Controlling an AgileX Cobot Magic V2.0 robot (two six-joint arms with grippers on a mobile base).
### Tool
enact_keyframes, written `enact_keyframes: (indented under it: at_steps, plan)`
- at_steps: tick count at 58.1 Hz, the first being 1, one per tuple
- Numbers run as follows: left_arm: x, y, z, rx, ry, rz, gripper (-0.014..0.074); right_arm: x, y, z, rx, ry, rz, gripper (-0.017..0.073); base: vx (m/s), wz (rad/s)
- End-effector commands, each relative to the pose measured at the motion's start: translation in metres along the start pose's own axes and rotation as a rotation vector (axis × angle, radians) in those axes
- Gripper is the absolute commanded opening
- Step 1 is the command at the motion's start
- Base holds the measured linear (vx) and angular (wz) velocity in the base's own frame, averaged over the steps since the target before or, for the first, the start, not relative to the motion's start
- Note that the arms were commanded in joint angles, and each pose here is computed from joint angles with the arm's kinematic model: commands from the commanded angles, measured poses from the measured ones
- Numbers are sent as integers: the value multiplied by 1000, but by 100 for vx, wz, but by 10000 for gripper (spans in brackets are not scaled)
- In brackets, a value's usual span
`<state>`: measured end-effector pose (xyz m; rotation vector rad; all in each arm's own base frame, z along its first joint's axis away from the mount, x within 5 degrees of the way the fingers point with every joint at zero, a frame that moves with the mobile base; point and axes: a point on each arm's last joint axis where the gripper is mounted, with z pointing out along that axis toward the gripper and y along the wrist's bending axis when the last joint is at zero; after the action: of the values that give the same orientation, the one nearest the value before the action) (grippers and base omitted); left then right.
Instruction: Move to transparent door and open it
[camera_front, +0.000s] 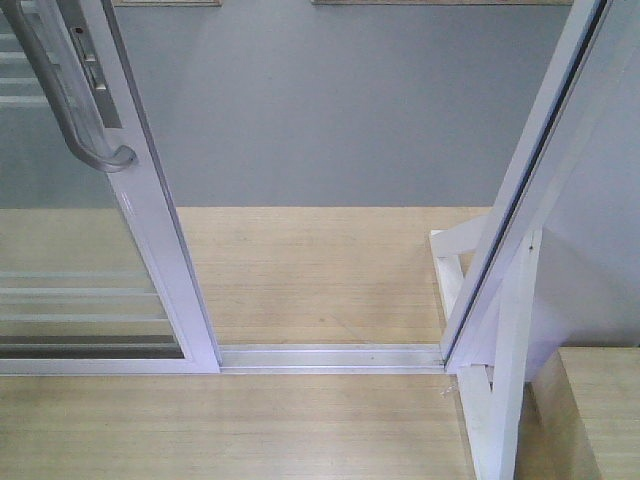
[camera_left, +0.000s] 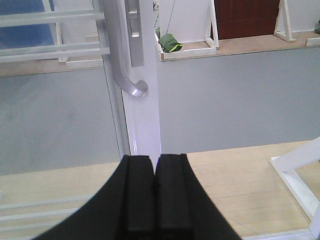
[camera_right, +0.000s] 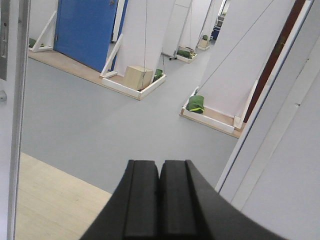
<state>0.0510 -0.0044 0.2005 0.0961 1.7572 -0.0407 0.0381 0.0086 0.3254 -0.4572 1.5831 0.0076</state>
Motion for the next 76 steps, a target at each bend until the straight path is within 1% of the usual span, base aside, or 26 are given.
enact_keyframes:
  at_steps: [1, 4, 7, 10, 19, 51, 56, 60, 63, 66, 69, 71, 73, 76]
  plan:
    - [2, 0, 5, -3, -181, -10, 0, -13, -4, -1, 24, -82, -7, -3, 0, 0]
    - [11, 0, 8, -3, -195, -32, 0, -13, -4, -1, 24, -81, -7, -3, 0, 0]
    - [11, 0, 8, -2, -152, -20, 0, -13, -4, -1, 23, -82, -6, -3, 0, 0]
    - [13, 0, 8, 1, -133, -28, 0, -13, -4, -1, 23, -81, -6, -3, 0, 0]
    - [16, -1, 8, 3, -96, -28, 0, -13, -4, -1, 24, -81, -7, -1, 0, 0]
    - [16, -1, 8, 3, -95, -28, 0, -13, -4, -1, 23, -82, -6, 0, 0, 0]
    - [16, -1, 8, 3, -95, -28, 0, -9, -2, 2, 19, -78, -5, 0, 0, 0]
    - [16, -1, 8, 3, -95, -28, 0, 3, 3, 9, 4, -82, 17, 0, 0, 0]
    - [16, -1, 8, 3, -95, -28, 0, 20, 10, 17, -14, -77, 50, 0, 0, 0]
    - [16, -1, 8, 3, -95, -28, 0, 41, 17, 24, -29, -71, 88, 0, 0, 0]
    - [16, -1, 8, 3, -95, -28, 0, 68, 26, 32, -40, -64, 144, 0, 0, 0]
    - [16, -1, 8, 3, -95, -28, 0, 83, 30, 35, -39, -61, 169, 0, 0, 0]
    - [16, -1, 8, 3, -95, -28, 0, 97, 33, 37, -36, -63, 187, 0, 0, 0]
    - [16, -1, 8, 3, -95, -28, 0, 117, 38, 38, -28, -66, 193, 0, 0, 0]
